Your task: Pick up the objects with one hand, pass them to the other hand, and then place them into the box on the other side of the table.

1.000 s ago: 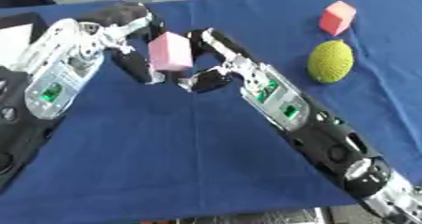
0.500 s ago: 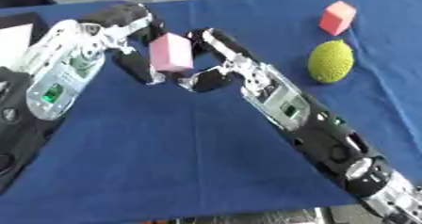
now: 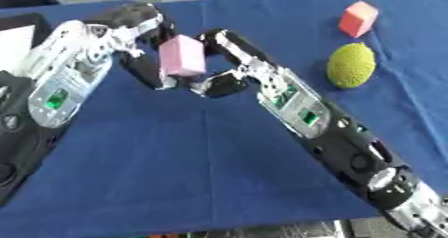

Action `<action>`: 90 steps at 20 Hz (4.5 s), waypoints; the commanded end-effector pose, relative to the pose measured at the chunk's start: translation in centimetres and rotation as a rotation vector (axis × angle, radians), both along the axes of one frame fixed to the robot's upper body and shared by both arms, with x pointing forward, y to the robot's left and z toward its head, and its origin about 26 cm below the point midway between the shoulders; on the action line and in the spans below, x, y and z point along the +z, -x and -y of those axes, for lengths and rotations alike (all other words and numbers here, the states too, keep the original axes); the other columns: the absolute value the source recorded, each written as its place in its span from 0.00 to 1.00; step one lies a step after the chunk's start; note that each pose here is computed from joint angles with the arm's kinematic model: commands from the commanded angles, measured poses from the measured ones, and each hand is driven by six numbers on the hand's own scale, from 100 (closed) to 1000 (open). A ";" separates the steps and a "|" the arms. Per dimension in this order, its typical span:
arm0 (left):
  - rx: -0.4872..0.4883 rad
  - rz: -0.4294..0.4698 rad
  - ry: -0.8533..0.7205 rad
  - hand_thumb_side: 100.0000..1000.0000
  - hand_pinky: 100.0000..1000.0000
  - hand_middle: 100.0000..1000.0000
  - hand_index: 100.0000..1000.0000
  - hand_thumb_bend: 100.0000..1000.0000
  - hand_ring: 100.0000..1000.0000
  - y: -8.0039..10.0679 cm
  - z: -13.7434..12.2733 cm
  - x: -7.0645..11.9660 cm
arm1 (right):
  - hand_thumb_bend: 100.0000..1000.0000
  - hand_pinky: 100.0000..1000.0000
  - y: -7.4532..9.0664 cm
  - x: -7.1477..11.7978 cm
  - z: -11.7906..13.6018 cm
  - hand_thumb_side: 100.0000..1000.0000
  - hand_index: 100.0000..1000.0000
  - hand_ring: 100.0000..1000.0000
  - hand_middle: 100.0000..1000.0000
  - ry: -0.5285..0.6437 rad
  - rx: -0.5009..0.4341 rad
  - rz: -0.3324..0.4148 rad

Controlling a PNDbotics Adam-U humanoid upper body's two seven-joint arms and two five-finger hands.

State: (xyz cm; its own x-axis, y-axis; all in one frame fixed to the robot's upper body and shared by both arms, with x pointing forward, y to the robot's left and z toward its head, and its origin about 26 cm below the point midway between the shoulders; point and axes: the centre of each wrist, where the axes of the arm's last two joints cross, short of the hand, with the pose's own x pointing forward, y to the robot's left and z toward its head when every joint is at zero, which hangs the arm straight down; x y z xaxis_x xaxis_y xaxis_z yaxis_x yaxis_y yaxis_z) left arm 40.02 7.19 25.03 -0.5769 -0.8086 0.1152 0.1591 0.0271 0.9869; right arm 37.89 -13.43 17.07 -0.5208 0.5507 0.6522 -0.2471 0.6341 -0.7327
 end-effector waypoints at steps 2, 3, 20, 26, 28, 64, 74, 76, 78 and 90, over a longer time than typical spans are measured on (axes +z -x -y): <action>0.026 0.049 0.013 0.04 0.66 0.41 0.42 0.07 0.53 -0.1 -0.4 1.3 | 0.51 0.80 0.6 0.8 -1.2 0.13 0.79 0.69 0.70 0.010 0.069 0.030; 0.026 0.052 0.012 0.04 0.66 0.41 0.42 0.08 0.53 0.0 -0.4 1.3 | 0.51 0.80 0.6 0.8 -1.2 0.13 0.79 0.70 0.70 0.016 0.073 0.032; 0.055 0.073 0.009 0.03 0.65 0.40 0.41 0.09 0.52 -0.1 -1.1 1.4 | 0.47 0.81 0.8 0.7 -0.8 0.10 0.84 0.74 0.74 0.056 0.094 0.071; 0.065 0.073 0.012 0.03 0.64 0.40 0.40 0.09 0.52 -0.2 -1.3 1.3 | 0.45 0.81 0.9 0.7 -0.7 0.08 0.85 0.74 0.75 0.061 0.102 0.073; 0.068 0.075 0.013 0.03 0.64 0.39 0.40 0.09 0.52 -0.2 -1.3 1.3 | 0.42 0.81 0.9 0.7 -0.7 0.05 0.85 0.74 0.75 0.064 0.103 0.073; 0.033 0.026 -0.024 0.04 0.62 0.34 0.35 0.16 0.48 1.6 -2.7 2.8 | 0.57 0.82 0.7 0.1 0.1 0.18 0.88 0.76 0.77 0.107 -0.004 0.049; 0.062 0.085 0.047 0.03 0.62 0.34 0.34 0.13 0.47 2.8 -4.8 4.5 | 0.56 0.82 0.7 0.2 0.3 0.18 0.87 0.76 0.76 0.097 -0.017 0.046; 0.080 0.102 0.068 0.02 0.62 0.33 0.34 0.11 0.47 3.0 -5.5 4.9 | 0.55 0.82 0.7 0.2 0.3 0.19 0.87 0.75 0.76 0.091 -0.019 0.048; 0.103 0.116 0.098 0.02 0.62 0.33 0.34 0.10 0.46 3.1 -6.3 5.4 | 0.55 0.82 0.8 0.3 0.3 0.19 0.86 0.75 0.76 0.085 -0.020 0.047; 0.311 0.173 0.220 0.02 0.63 0.33 0.34 0.06 0.45 1.8 -12.3 6.1 | 0.54 0.82 1.1 1.1 0.6 0.20 0.86 0.75 0.75 0.072 -0.021 0.064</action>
